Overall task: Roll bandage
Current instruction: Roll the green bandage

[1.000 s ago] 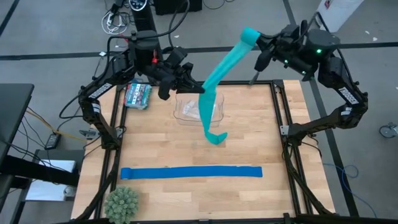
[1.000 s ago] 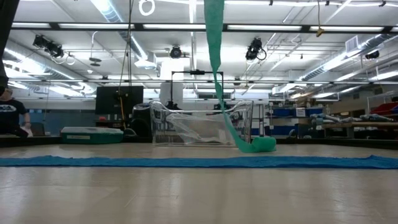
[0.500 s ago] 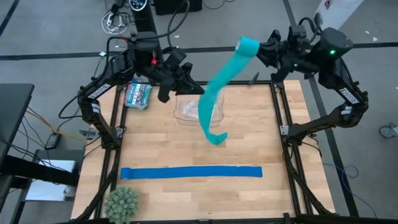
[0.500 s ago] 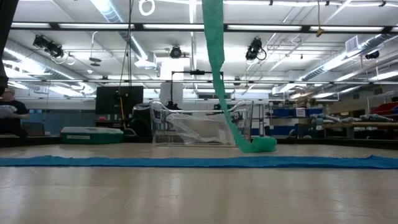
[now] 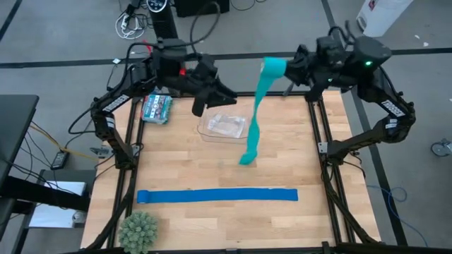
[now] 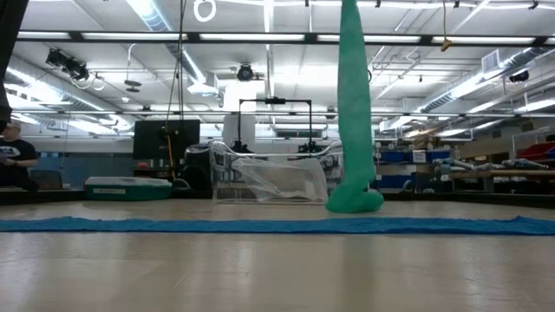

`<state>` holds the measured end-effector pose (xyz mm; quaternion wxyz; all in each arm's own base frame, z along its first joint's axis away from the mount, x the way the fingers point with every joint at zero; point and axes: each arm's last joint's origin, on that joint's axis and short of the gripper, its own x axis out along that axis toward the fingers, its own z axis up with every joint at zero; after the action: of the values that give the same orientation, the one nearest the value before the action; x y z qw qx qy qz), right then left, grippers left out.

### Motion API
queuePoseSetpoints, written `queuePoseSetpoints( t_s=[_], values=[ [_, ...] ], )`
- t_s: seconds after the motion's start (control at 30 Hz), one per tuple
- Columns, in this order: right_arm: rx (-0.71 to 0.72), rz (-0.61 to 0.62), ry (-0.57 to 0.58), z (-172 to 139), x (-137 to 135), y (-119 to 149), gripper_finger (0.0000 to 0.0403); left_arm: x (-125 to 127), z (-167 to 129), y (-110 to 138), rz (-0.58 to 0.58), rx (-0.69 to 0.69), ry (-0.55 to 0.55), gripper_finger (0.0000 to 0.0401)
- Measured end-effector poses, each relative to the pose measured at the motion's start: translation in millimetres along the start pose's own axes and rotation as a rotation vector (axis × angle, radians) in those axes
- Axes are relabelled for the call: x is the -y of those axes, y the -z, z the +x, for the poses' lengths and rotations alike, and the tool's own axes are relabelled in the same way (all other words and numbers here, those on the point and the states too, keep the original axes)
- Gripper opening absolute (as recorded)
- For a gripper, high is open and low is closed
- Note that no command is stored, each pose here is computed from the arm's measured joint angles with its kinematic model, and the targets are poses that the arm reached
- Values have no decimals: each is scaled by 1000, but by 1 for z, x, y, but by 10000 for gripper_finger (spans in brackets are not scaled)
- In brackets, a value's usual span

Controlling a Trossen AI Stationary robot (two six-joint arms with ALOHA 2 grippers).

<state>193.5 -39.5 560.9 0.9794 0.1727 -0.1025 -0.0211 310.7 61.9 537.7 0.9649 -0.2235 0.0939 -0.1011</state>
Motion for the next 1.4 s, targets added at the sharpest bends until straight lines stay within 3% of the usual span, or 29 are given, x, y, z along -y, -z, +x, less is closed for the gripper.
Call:
queuePoseSetpoints(
  t_s=[0.17,0.57,1.13,1.27,1.4],
  values=[
    [-147,101,-59,9,4,14,0,9,-1,-8,58,73,79,163],
    [-299,184,-127,36,13,37,0,4,0,-5,142,73,-42,163],
    [-307,188,-116,54,21,46,0,2,0,-2,150,50,-74,161],
    [-288,182,-125,54,20,44,0,1,1,-2,152,49,-94,128],
    [-285,181,-128,54,19,44,9,2,1,-2,155,57,-91,51]
  ],
)
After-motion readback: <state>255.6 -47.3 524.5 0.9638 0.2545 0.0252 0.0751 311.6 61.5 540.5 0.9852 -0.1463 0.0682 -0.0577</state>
